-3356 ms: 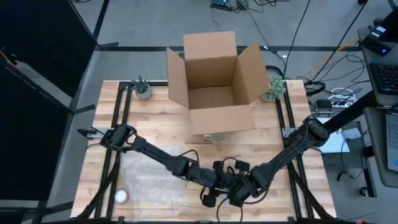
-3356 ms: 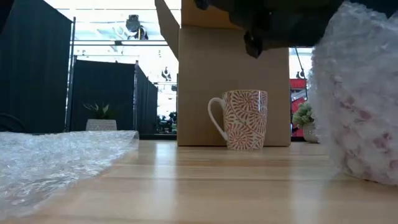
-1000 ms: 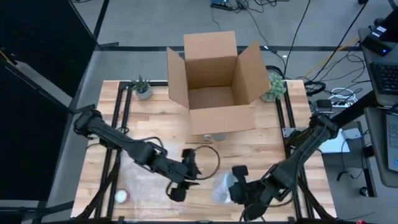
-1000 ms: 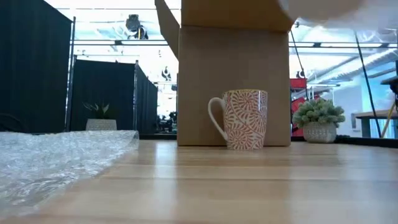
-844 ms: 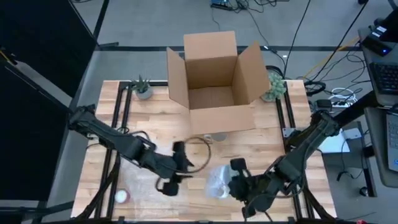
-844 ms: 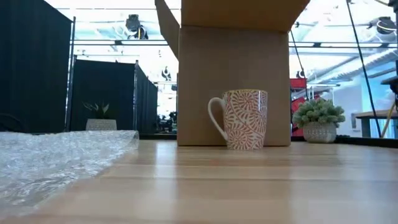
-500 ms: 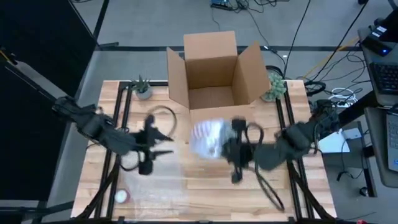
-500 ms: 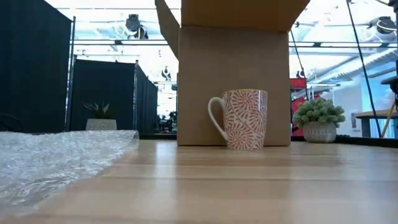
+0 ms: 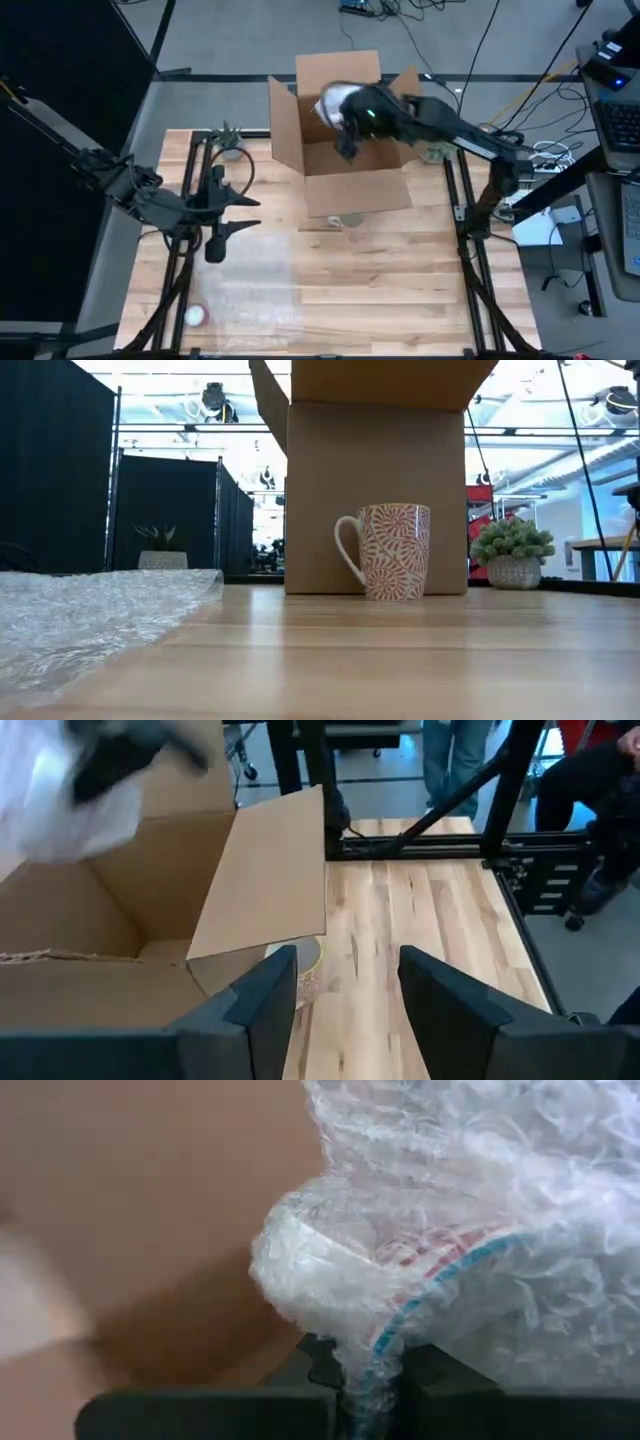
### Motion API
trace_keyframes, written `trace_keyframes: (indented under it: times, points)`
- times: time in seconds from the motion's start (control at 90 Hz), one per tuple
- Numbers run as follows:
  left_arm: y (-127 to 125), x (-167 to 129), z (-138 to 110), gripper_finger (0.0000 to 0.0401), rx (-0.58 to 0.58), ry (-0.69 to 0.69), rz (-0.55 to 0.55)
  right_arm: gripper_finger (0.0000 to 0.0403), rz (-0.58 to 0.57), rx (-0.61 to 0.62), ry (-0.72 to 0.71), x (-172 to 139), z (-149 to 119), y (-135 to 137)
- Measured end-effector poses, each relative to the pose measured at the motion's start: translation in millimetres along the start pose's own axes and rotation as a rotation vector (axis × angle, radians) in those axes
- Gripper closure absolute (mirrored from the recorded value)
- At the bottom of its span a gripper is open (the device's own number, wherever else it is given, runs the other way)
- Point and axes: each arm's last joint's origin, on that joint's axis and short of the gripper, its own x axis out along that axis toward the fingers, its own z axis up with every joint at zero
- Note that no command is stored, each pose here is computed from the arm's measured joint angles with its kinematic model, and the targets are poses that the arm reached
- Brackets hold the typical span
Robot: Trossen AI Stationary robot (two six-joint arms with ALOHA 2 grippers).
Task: Wrap mug
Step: Put the wrapped red mug into the cardboard box
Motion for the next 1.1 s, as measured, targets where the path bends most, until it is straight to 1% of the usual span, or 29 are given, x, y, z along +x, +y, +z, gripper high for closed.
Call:
trace_keyframes:
  times: [0.056,0.144,0.311,0.444,0.544,0.678,0.844,0.978,1.1]
  points:
    - [-1.0,1.7,-0.2,0.0237,0.012,0.004,0.002,0.0394,0.028,0.033,0.037,19.7,-0.8,-5.7]
    - [-3.8,6.2,-0.6,0.0237,0.035,0.015,0.005,0.0395,0.059,0.052,0.104,54.0,-5.0,-6.5]
    - [-7.7,12.5,-1.4,0.0237,0.045,0.031,0.008,0.0395,0.032,0.057,0.247,117.9,-23.0,-1.5]
    - [-10.7,17.4,-2.0,0.0237,0.052,0.043,0.010,0.0395,0.016,0.056,0.339,159.0,-39.7,5.1]
    - [-12.3,20.1,-2.4,0.0237,0.056,0.049,0.011,0.0395,0.023,0.055,0.398,183.5,-52.4,11.7]
    - [-14.7,23.9,-3.0,0.0237,0.062,0.059,0.013,0.0389,0.043,0.074,0.450,204.4,-64.4,18.0]
    - [-14.8,24.1,-3.0,0.0237,0.062,0.059,0.013,0.0361,0.040,0.102,0.484,219.0,-73.5,21.2]
    - [-14.8,24.1,-3.0,0.0237,0.063,0.059,0.013,0.0330,0.036,0.111,0.496,224.1,-76.8,22.5]
    - [-14.8,24.1,-3.0,0.0237,0.063,0.059,0.013,0.0287,0.068,0.136,0.479,223.5,-73.8,19.7]
